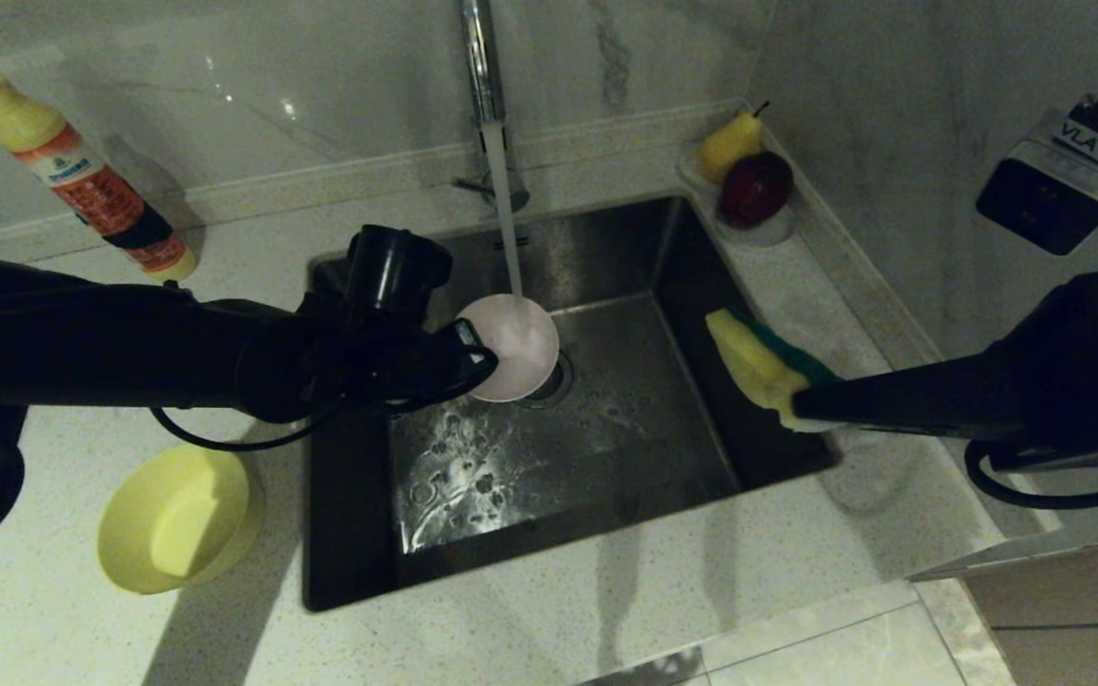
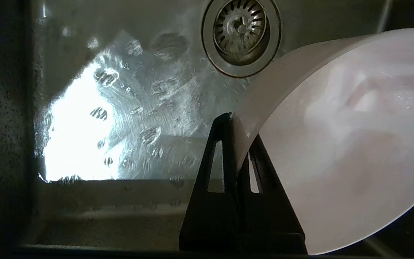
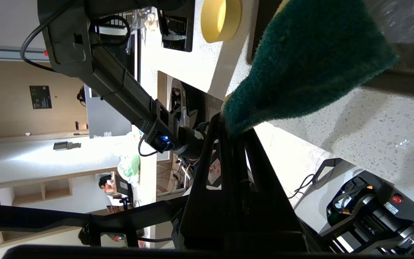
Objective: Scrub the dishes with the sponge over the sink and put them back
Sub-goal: Rinse the bowl
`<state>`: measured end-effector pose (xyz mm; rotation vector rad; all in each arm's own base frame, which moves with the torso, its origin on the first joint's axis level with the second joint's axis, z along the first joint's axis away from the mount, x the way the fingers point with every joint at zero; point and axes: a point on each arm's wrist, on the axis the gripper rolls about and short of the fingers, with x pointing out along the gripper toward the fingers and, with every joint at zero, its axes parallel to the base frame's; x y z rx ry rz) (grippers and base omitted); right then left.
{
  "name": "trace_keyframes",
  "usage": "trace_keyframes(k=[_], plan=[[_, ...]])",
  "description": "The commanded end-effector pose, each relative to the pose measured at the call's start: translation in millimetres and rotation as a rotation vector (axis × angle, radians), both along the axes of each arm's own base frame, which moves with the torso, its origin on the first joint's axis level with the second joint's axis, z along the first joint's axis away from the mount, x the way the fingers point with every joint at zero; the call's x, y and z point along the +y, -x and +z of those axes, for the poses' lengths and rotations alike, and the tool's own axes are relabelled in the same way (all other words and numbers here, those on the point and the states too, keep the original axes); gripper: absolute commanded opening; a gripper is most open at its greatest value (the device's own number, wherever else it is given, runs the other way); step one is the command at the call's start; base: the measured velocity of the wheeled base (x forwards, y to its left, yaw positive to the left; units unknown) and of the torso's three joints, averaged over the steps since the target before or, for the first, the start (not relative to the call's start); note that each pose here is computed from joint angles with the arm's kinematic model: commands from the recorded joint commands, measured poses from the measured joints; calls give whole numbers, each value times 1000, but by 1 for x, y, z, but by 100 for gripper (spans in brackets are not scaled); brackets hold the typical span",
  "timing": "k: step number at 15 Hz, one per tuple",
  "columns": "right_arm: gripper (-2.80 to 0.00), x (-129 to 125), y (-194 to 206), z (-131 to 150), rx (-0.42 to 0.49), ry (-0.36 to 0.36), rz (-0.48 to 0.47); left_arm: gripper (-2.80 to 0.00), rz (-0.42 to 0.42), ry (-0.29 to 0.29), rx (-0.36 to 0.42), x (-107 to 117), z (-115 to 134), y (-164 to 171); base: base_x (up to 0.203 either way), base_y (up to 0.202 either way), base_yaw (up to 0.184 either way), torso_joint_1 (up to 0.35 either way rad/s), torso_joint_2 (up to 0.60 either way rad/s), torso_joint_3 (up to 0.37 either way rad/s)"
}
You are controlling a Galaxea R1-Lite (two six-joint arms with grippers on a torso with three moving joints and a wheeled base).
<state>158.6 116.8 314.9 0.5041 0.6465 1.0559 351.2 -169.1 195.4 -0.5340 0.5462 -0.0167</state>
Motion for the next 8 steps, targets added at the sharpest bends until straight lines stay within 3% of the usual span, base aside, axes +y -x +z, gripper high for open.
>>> trace_keyframes(k=[1,8], plan=[[-280,0,1,0,5,-1,3,-280,3,4,2,0,-1,0,0,0,0,0,0,0],[-280,-2,3,2,-4,-6,0,-280,7,7,12,4,4,9,0,0,0,0,0,0]])
